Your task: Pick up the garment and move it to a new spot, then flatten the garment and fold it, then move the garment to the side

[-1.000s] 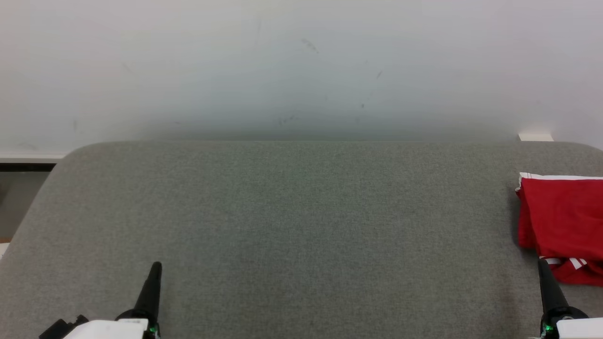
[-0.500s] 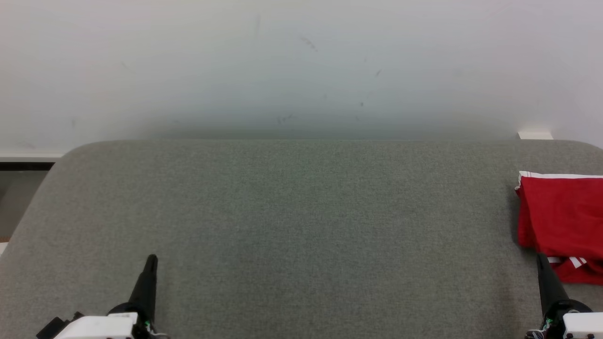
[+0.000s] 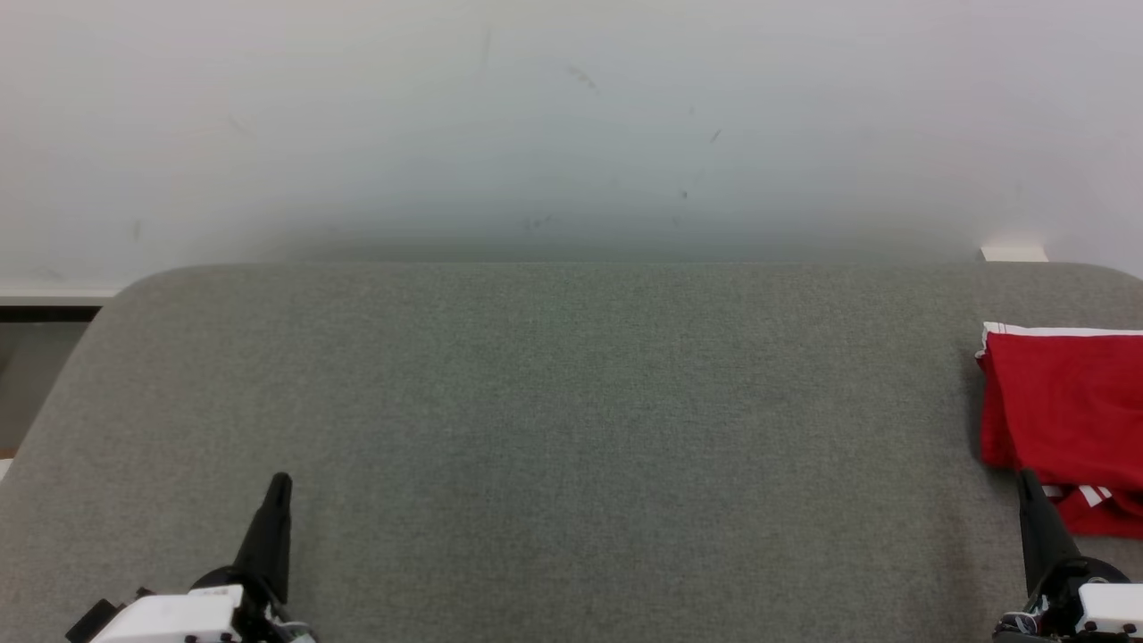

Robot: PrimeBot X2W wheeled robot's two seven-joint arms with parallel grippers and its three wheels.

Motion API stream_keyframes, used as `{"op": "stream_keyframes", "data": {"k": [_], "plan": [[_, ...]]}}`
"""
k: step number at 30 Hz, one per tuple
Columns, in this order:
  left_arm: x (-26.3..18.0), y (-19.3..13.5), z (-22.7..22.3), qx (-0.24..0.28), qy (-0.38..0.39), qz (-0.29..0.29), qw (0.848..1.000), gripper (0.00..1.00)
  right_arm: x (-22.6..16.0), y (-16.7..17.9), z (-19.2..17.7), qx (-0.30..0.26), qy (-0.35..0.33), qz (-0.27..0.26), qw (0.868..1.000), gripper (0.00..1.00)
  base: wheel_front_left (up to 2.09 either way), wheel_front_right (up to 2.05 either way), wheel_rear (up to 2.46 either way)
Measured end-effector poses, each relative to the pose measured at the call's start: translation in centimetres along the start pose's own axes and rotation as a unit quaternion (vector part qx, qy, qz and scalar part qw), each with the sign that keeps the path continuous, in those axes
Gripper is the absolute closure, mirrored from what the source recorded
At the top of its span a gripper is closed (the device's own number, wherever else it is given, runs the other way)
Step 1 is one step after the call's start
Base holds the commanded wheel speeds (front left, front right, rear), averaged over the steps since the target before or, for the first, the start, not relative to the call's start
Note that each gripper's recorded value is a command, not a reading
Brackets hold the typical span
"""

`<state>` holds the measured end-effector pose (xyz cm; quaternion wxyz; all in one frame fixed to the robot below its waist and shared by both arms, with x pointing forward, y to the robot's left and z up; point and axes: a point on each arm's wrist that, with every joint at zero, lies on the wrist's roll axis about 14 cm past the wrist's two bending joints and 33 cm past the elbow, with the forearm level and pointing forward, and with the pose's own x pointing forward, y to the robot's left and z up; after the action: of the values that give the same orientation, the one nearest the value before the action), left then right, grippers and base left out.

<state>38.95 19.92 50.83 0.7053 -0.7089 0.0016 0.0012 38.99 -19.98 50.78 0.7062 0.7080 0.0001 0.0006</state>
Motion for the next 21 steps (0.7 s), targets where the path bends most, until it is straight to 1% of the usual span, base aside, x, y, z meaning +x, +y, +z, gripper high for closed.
{"op": "stream_keyframes", "data": {"k": [21], "plan": [[0.01, -0.03, 0.06, 0.0, -0.001, 0.0, 1.0, 1.0, 0.01, 0.0, 0.0, 0.0, 0.0, 0.0, 1.0, 1.0, 0.0, 0.0, 0.0]]}}
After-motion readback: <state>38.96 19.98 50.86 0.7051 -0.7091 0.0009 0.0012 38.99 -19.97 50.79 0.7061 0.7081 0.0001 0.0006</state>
